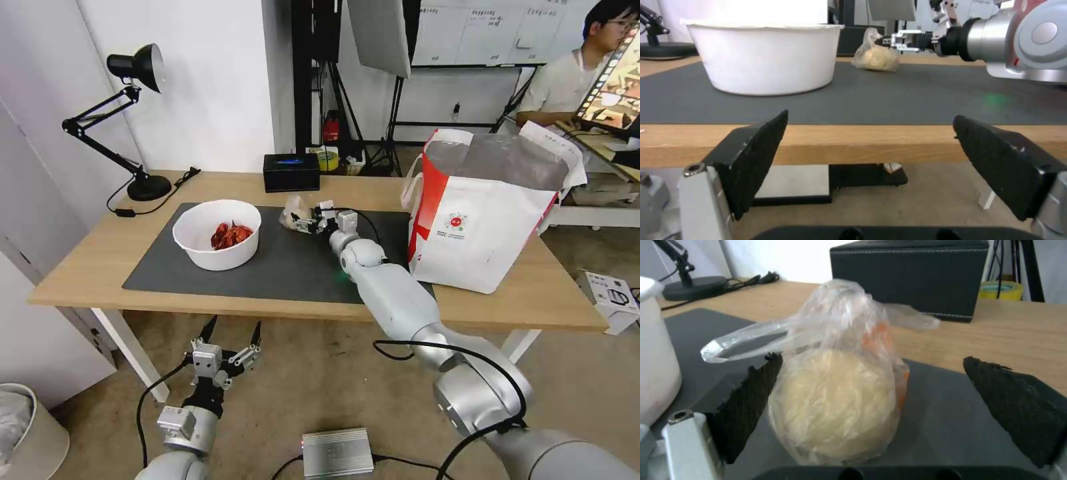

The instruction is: Pick up the trash from the table and place it into the takeout bag.

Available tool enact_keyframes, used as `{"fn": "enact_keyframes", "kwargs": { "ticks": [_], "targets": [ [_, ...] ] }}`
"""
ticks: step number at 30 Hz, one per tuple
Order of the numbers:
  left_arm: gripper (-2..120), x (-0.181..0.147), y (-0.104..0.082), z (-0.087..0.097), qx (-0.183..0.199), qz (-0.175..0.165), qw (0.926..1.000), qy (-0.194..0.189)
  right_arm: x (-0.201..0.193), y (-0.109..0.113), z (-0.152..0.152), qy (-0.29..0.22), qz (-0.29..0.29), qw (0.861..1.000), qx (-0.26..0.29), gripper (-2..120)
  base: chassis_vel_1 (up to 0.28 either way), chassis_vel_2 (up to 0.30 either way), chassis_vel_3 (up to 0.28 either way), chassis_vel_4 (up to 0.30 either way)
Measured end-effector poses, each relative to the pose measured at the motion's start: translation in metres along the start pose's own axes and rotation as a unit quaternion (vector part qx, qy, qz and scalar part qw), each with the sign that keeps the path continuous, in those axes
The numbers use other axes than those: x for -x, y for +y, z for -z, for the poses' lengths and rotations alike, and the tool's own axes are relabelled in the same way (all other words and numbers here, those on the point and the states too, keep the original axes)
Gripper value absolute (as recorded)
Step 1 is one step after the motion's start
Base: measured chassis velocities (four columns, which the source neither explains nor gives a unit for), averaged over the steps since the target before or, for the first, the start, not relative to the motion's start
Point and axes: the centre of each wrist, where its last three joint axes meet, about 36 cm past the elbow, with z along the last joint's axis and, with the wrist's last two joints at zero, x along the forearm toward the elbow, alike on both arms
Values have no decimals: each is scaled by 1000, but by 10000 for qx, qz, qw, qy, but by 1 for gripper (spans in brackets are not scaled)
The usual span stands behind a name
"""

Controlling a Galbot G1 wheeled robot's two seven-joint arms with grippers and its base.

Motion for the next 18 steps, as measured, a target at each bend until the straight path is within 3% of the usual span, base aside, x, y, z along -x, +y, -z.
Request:
{"fn": "enact_keyframes", "kwargs": {
  "ticks": [12, 16, 18],
  "targets": [
    [100, 1, 0, 0, 2, 4, 10000, 1, -1, 0, -7, 96, 39, 9999, 52, 100, 0, 0, 0, 0],
    [100, 0, 0, 0, -2, 11, 10000, 5, -1, 0, -7, 156, 38, 9998, 150, 89, 0, 0, 0, 0],
    [100, 0, 0, 0, -5, 14, 10000, 9, -1, 0, -8, 163, 72, 9997, 166, 78, 0, 0, 0, 0]
  ]
}}
